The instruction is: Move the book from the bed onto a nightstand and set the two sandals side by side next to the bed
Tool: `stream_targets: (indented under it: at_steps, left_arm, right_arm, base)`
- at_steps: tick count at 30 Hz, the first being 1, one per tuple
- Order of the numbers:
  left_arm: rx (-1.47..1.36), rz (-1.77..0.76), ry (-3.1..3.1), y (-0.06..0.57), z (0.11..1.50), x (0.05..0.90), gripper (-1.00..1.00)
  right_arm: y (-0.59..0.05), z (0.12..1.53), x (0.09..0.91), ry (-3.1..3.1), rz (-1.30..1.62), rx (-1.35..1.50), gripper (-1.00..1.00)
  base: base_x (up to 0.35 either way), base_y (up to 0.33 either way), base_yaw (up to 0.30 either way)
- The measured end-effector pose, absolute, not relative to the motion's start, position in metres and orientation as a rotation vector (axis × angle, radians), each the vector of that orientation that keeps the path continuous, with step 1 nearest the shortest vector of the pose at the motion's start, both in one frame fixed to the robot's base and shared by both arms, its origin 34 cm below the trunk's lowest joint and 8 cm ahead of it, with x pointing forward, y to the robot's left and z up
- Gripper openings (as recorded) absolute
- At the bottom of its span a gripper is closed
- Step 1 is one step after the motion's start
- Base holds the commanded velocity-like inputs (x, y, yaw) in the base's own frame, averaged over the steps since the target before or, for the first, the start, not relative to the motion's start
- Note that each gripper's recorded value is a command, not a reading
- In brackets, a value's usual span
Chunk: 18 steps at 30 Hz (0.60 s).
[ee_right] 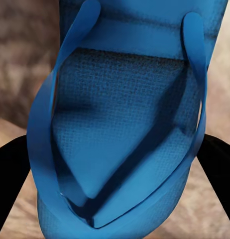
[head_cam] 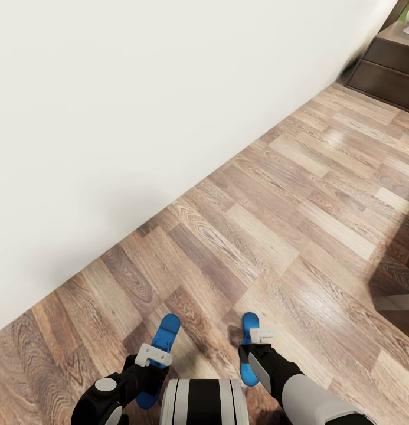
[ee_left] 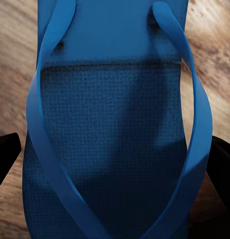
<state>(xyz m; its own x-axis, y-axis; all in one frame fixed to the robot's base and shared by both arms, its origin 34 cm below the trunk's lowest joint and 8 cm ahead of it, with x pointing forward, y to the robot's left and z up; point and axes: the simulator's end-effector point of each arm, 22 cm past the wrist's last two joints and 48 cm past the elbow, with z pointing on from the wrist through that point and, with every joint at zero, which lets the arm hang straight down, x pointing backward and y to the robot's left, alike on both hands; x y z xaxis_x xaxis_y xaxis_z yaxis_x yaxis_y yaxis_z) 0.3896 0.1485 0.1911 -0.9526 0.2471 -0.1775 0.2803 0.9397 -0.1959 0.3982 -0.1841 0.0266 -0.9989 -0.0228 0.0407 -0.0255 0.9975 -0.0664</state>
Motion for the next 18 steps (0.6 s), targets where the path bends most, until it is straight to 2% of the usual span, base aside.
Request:
stream_targets:
  at_steps: [18]
  left_arm:
    - [0.405,-0.319,2.909,0.149,0.203,0.4,-1.0]
  right_arm:
    - [-0.184,0.039,0.413,-3.133,0.103,0.032,-1.0]
  base:
    - [0.0,0.0,0.0]
